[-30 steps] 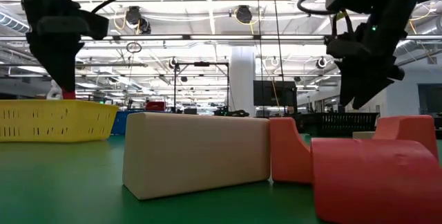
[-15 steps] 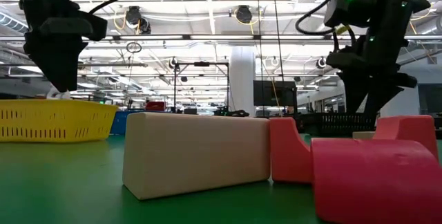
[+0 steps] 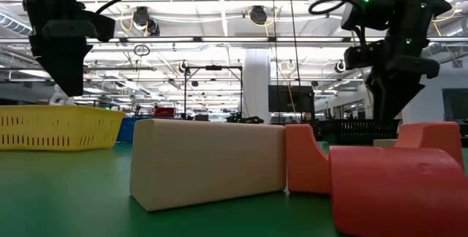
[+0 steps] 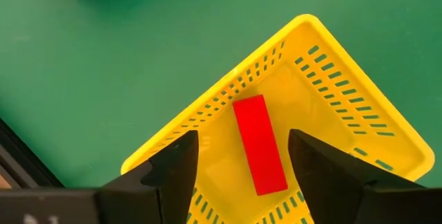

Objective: Sort & place blocks by color
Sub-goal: Put the top brown block into the blue bin

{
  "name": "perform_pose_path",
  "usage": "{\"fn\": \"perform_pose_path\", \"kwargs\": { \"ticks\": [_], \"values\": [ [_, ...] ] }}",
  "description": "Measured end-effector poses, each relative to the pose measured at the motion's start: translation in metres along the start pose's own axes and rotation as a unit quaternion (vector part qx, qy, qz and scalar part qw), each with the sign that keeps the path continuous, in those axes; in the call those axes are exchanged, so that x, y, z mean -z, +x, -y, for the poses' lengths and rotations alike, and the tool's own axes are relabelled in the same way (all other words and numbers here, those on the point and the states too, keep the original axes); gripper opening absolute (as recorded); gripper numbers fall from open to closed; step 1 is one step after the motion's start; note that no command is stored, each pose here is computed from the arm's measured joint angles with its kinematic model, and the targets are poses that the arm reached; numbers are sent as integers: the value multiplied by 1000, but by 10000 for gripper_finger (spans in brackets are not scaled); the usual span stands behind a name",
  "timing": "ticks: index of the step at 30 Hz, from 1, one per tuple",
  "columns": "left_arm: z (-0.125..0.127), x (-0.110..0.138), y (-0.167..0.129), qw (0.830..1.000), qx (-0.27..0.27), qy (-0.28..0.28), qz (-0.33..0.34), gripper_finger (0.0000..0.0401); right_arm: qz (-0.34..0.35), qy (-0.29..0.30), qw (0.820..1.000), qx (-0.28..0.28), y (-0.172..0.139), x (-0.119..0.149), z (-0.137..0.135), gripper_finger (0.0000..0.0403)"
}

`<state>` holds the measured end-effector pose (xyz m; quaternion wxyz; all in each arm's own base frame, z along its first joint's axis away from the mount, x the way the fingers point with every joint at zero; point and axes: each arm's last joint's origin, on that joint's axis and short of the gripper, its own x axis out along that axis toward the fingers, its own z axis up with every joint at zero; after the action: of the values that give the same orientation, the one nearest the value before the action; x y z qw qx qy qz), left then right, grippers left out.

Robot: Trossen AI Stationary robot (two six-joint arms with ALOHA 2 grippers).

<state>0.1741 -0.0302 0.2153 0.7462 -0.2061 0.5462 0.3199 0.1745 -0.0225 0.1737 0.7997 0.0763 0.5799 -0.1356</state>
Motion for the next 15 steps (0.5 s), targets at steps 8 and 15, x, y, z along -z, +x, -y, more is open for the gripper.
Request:
{"fn": "perform_pose_path", "kwargs": {
  "ticks": [8,15],
  "values": [
    [0,0,0,1000,-2,0,4,223,-15,-75,997,-7,9,-3,0,212],
    [-1,-1,0,1000,-8,-6,14,223,-49,-155,987,-6,22,-4,0,212]
  ]
}}
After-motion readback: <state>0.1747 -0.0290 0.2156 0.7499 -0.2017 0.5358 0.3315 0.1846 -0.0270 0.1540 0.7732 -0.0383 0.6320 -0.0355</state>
